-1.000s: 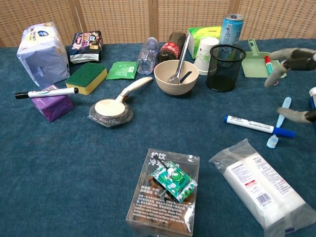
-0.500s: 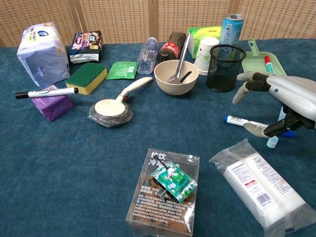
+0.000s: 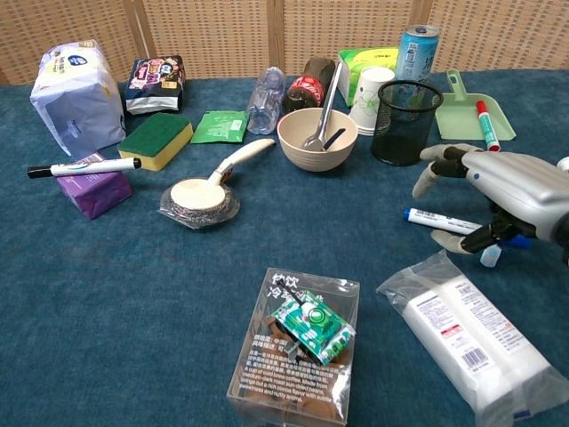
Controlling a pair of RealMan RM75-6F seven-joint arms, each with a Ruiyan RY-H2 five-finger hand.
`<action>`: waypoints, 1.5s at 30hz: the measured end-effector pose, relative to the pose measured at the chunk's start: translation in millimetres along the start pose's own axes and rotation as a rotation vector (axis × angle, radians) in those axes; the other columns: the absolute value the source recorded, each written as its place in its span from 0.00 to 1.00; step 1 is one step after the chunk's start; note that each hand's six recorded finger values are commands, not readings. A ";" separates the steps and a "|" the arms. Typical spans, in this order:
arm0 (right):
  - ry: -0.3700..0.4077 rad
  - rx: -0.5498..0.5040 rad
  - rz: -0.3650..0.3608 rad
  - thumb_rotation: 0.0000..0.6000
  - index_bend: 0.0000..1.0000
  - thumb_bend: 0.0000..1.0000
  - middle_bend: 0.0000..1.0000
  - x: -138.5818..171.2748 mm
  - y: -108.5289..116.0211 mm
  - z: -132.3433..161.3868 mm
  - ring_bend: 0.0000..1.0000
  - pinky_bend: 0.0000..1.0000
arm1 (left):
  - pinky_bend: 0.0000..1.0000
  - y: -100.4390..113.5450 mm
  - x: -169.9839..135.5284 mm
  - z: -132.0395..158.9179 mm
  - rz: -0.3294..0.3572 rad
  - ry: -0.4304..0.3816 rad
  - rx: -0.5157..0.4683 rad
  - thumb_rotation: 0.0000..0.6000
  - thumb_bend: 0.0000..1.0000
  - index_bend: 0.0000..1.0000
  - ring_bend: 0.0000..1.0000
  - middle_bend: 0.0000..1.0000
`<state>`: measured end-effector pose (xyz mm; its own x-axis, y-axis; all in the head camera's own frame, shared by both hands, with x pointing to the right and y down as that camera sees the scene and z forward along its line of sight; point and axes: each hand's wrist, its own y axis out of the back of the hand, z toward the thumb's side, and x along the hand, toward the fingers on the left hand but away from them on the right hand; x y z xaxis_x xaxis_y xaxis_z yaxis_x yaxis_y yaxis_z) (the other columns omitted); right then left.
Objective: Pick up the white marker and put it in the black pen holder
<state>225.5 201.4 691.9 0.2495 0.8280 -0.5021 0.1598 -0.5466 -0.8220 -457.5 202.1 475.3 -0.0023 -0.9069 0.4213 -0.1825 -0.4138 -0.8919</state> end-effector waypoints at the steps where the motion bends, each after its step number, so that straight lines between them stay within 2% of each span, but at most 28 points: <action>1: -0.003 0.001 0.001 1.00 0.32 0.38 0.00 -0.5 -1.0 -1.0 0.00 0.14 | 0.00 0.1 0.0 -0.1 0.001 0.001 0.000 1.00 0.06 0.11 0.00 0.00; 20: -0.063 0.004 0.025 1.00 0.33 0.38 0.00 -7.1 -14.8 -22.1 0.00 0.14 | 0.00 -0.8 0.8 -0.1 0.000 0.005 0.002 1.00 0.06 0.11 0.00 0.00; 31: -0.101 0.008 0.026 1.00 0.45 0.39 0.01 -5.7 -12.9 -39.7 0.00 0.14 | 0.00 -1.5 1.3 0.4 -0.003 0.005 0.005 1.00 0.06 0.11 0.00 0.00; 39: -0.114 0.022 0.031 1.00 0.52 0.46 0.04 -6.4 -17.0 -43.5 0.00 0.14 | 0.00 -2.0 1.1 0.6 -0.004 0.005 0.006 1.00 0.06 0.11 0.00 0.00; 45: -0.108 0.028 0.014 1.00 0.54 0.50 0.04 -6.6 -14.2 -41.5 0.00 0.14 | 0.00 -2.5 1.7 0.8 -0.006 0.004 0.006 1.00 0.06 0.11 0.00 0.00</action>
<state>261.2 198.6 718.0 0.1472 0.8296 -0.5387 0.1296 -0.5561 -0.8210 -456.3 201.5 478.1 -0.0051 -0.9040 0.4274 -0.1770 -0.4199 -0.8901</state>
